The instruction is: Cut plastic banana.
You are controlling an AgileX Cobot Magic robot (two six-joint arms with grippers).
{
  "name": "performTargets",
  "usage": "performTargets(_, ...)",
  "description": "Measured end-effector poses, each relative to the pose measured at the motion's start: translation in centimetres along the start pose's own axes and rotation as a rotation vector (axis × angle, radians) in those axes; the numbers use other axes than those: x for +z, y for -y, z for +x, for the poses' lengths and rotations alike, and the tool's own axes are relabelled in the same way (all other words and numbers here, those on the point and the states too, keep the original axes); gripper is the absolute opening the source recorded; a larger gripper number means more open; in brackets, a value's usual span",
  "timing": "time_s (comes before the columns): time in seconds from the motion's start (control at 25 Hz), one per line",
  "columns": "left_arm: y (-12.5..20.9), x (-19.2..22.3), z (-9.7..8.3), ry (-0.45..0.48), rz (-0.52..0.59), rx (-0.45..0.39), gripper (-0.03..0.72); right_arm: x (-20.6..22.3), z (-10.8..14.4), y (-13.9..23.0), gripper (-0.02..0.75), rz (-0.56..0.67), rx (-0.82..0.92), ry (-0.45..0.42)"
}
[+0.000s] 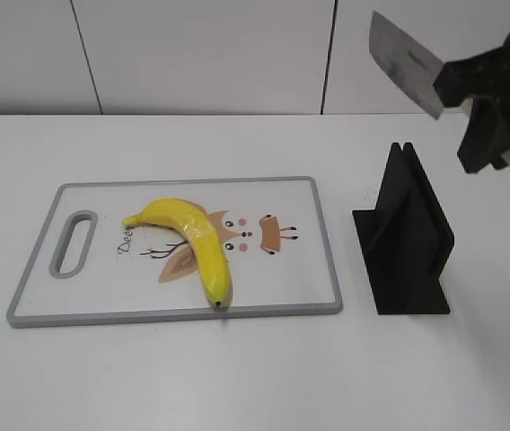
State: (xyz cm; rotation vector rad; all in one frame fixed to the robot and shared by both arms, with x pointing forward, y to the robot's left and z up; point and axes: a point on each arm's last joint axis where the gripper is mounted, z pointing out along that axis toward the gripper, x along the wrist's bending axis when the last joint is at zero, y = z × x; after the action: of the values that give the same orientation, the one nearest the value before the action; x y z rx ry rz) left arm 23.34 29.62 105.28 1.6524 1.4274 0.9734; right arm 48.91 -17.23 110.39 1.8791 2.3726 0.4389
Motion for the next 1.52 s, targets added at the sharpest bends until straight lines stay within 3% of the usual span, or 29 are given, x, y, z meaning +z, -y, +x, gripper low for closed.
performTargets(0.12,-1.3,0.0,0.5,-0.046,-0.068,0.021,0.506,-0.8,0.3,-1.4,0.17,-0.042,-0.119,-0.009)
performTargets(0.24,-3.0,1.3,0.7,-0.033,-0.057,0.039,0.506,-0.4,0.4,-3.3,0.17,-0.05,-0.227,-0.004)
performTargets(0.6,-9.6,7.7,0.3,0.145,0.039,0.249,0.506,3.0,1.6,-8.8,0.17,-0.049,-0.729,-0.029)
performTargets(0.88,-15.6,14.4,-0.6,0.389,0.14,0.462,0.518,5.1,2.3,-10.7,0.17,-0.06,-1.127,-0.069)
performTargets(1.2,-20.3,22.3,-4.8,0.666,0.174,0.763,0.534,9.3,3.2,-11.3,0.17,-0.055,-1.387,-0.214)
performTargets(1.36,-20.1,25.9,-7.5,0.855,0.274,0.872,0.534,11.2,3.7,-11.6,0.17,-0.057,-1.415,-0.282)
performTargets(1.52,-18.7,29.1,-9.6,0.955,0.361,0.934,0.531,12.7,4.1,-12.0,0.17,-0.081,-1.417,-0.334)
